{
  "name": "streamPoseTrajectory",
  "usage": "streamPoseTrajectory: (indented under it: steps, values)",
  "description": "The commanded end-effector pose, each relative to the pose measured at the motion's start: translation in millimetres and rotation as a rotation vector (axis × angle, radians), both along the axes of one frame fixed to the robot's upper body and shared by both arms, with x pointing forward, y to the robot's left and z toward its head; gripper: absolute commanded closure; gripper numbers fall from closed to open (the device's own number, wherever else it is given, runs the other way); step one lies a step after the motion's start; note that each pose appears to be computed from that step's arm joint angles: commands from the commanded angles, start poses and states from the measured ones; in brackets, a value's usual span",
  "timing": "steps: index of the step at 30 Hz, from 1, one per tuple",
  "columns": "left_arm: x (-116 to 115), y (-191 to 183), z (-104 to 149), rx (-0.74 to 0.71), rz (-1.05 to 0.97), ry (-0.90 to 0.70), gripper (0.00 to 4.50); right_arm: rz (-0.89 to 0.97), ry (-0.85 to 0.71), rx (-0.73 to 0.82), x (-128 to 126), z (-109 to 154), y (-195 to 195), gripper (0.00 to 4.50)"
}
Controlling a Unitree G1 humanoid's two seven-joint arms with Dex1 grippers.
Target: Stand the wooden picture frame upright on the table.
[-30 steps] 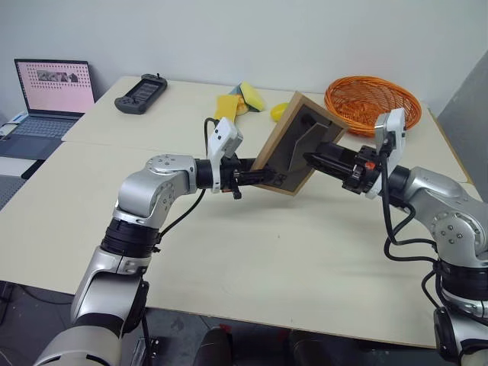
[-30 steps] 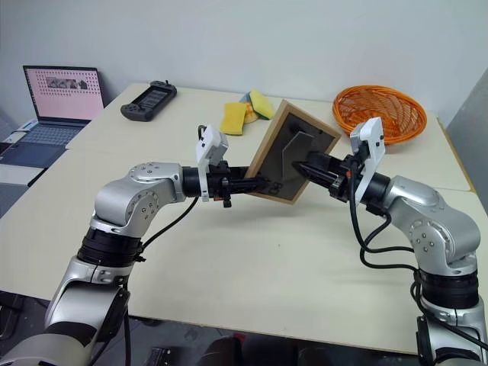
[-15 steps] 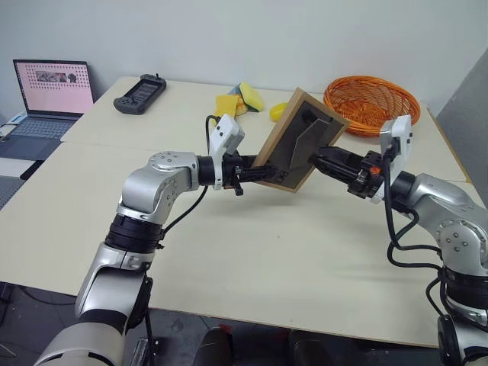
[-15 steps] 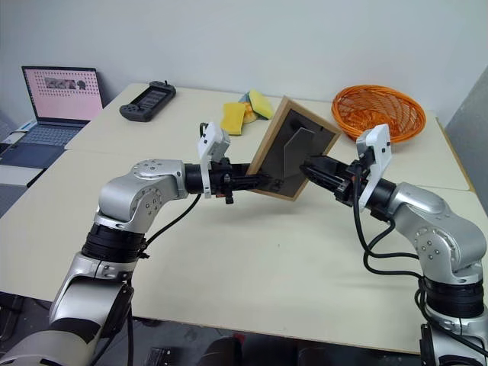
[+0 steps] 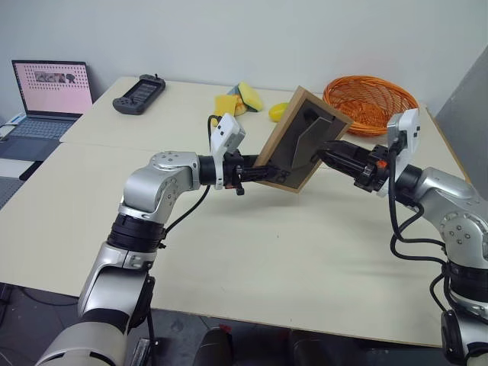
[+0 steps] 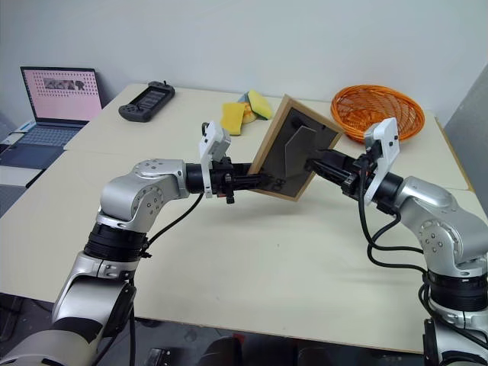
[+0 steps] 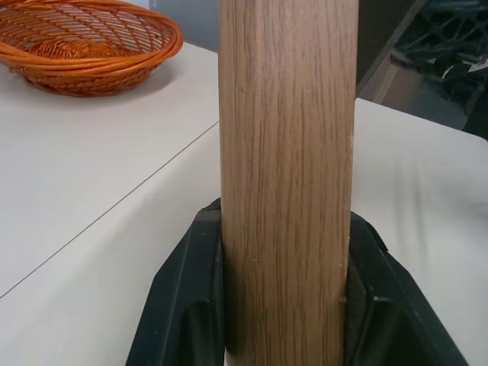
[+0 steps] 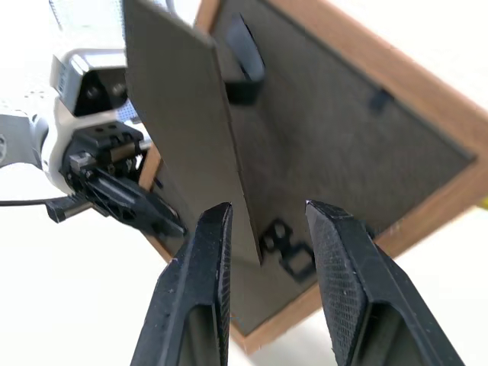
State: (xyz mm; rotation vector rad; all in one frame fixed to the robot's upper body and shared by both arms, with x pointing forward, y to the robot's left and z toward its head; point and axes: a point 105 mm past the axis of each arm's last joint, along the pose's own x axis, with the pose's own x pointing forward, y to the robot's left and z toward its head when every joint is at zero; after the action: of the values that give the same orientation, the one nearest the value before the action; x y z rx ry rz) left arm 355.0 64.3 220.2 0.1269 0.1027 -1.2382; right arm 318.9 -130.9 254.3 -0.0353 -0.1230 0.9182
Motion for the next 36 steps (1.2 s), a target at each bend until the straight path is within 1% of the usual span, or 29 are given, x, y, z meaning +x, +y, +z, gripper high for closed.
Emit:
streamPoseTrajectory:
  steps: [1, 6, 11, 21, 22, 25, 28, 32, 36]
  values:
    - [-6, 0, 25, -0.045, -0.024, -0.081, 3.20, 0.030, -0.064, 0.007, -5, 15, 5, 2.88]
    - [-3, 1, 23, -0.043, -0.011, -0.076, 3.20, 0.060, -0.080, 0.034, -14, 24, 13, 2.88]
    - [2, 4, 22, -0.040, 0.005, -0.074, 3.20, 0.075, -0.077, 0.035, -26, 22, 18, 2.88]
    - [3, -1, 22, -0.041, -0.007, -0.075, 3.20, 0.040, -0.074, 0.056, -29, 24, 14, 2.88]
    - [5, -1, 23, -0.044, -0.001, -0.076, 3.20, 0.039, -0.069, 0.050, -31, 21, 14, 2.88]
    - [9, 1, 32, -0.076, 0.013, -0.064, 3.20, -0.006, -0.056, -0.034, -30, 1, 10, 2.88]
    - [8, 0, 36, -0.091, 0.012, -0.053, 3.20, -0.084, -0.067, -0.101, -19, -9, 0, 2.88]
    - [7, 4, 38, -0.098, 0.022, -0.018, 3.20, -0.213, -0.139, -0.328, -3, -30, -23, 2.88]
    - [2, 6, 37, -0.093, 0.015, 0.009, 3.20, -0.270, -0.147, -0.425, 5, -42, -46, 2.88]
